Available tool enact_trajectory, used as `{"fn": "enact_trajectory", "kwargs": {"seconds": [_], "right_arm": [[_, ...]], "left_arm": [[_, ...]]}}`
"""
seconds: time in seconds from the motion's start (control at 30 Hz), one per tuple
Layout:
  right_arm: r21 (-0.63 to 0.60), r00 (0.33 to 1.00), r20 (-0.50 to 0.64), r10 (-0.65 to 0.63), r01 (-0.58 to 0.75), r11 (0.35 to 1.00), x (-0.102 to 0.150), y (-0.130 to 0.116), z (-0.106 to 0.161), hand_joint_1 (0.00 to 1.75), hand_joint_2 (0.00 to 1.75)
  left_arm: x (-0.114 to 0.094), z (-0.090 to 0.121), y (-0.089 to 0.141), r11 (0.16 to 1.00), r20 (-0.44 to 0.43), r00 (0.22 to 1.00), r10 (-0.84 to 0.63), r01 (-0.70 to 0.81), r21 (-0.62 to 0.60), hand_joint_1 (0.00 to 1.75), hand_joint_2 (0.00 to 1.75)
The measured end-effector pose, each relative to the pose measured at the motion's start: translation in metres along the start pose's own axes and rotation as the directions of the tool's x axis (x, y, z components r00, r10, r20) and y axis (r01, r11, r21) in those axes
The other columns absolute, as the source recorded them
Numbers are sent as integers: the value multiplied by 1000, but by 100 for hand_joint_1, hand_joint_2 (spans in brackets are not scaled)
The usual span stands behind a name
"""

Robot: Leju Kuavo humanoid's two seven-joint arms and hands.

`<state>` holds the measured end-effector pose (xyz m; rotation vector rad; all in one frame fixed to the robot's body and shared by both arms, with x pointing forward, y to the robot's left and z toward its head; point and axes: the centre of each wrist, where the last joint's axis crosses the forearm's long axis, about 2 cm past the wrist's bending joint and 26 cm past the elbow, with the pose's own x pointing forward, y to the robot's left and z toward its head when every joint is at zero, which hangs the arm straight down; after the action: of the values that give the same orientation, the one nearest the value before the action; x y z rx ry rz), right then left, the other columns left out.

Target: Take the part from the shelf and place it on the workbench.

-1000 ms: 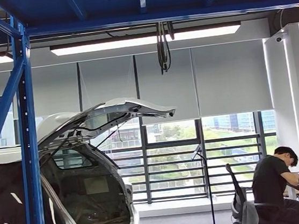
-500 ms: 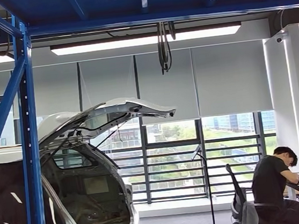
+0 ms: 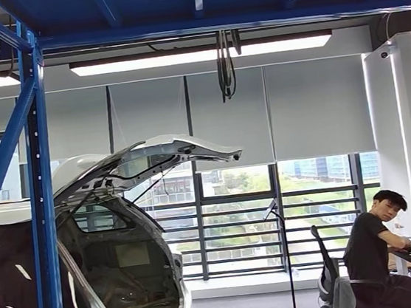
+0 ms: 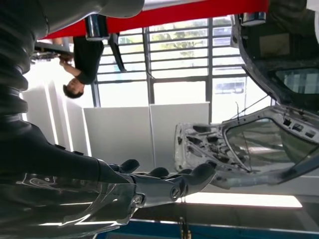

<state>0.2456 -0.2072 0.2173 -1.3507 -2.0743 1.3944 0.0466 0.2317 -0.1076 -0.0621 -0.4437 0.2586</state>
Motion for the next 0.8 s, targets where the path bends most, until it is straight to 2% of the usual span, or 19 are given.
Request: {"fn": "enact_trajectory", "kwargs": {"seconds": [0.43,0.8], "right_arm": [[106,985,-170,-30,49,993,-5,7,39,0,175],[160,945,-324,37,16,987,-22,2,72,0,175]], "left_arm": [[-2,1,1,999,20,999,33,-33,18,0,0],[-2,1,5,999,41,998,43,-44,30,0,0]]}}
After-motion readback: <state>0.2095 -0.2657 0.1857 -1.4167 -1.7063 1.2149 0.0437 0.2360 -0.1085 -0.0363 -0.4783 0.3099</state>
